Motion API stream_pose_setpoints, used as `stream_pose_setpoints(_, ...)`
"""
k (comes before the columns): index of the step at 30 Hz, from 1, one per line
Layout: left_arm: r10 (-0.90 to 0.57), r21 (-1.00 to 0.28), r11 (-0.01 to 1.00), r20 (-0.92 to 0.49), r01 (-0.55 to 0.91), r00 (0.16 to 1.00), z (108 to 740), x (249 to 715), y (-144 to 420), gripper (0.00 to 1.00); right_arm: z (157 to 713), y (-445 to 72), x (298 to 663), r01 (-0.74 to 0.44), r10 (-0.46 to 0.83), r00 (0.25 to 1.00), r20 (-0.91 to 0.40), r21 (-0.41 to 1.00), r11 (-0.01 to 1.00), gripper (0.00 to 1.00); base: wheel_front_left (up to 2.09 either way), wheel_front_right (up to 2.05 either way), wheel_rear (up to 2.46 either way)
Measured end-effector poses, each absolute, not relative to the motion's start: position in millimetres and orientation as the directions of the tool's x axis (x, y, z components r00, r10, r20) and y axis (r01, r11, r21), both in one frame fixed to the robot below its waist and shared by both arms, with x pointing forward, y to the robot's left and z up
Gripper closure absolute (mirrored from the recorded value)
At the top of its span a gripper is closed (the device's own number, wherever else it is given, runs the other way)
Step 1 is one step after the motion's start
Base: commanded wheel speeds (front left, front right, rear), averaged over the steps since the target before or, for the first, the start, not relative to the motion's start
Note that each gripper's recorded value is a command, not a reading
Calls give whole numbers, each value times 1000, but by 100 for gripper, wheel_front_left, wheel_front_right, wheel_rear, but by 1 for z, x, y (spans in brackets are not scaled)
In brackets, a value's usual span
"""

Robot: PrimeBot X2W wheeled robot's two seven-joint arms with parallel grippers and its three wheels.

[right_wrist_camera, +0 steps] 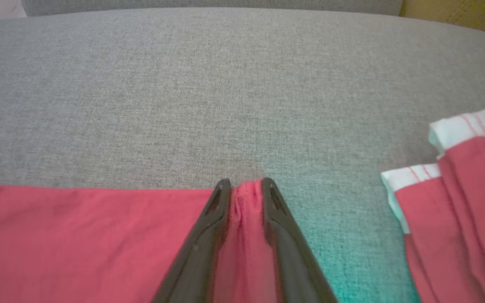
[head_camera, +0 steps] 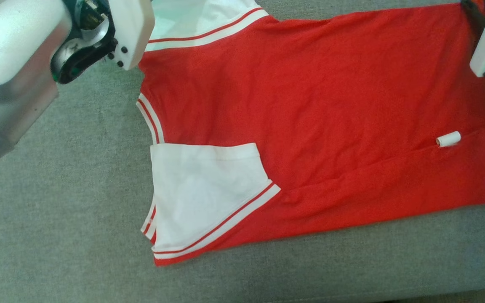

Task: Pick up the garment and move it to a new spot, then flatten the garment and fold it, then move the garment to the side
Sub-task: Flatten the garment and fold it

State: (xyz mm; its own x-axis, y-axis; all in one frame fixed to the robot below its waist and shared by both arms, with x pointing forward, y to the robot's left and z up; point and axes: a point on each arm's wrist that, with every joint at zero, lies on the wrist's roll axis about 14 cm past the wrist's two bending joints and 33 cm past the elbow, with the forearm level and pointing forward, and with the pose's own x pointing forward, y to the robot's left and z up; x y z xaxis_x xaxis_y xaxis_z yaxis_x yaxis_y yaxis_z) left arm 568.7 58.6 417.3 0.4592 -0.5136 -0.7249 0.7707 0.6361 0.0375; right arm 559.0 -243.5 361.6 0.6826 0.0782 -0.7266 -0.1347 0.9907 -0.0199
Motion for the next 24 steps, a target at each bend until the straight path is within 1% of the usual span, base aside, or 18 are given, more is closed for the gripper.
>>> stream_pose_setpoints(1, -514, 38, 636, -725, 771, 459, 417, 569, 59, 100, 362, -243, 559, -135, 78, 683, -727, -20, 991, 82, 0, 0, 0)
stream_pose_setpoints(2, -512, 42, 635, -725, 772, 460, 417, 569, 59, 100, 362, -243, 560, -137, 78, 682, -727, -22, 990, 98, 0, 0, 0)
stream_pose_setpoints(3, -511, 43, 635, -725, 772, 461, 417, 569, 59, 100, 362, -243, 560, -139, 79, 681, -728, -23, 990, 100, 0, 0, 0)
stream_pose_setpoints(7, -513, 52, 632, -719, 774, 468, 419, 570, 59, 100, 362, -243, 561, -139, 77, 680, -729, -26, 990, 100, 0, 0, 0)
stream_pose_setpoints(13, -542, 101, 616, -665, 781, 514, 429, 576, 55, 100, 368, -246, 562, -127, 76, 703, -707, -20, 992, 100, 0, 0, 0)
stream_pose_setpoints(19, -569, 170, 618, -578, 768, 585, 449, 589, 55, 100, 385, -249, 570, -116, 75, 760, -646, -21, 993, 100, 0, 0, 0)
stream_pose_setpoints(24, -593, 244, 625, -470, 741, 655, 481, 607, 54, 100, 409, -251, 584, -104, 77, 819, -568, -15, 994, 100, 0, 0, 0)
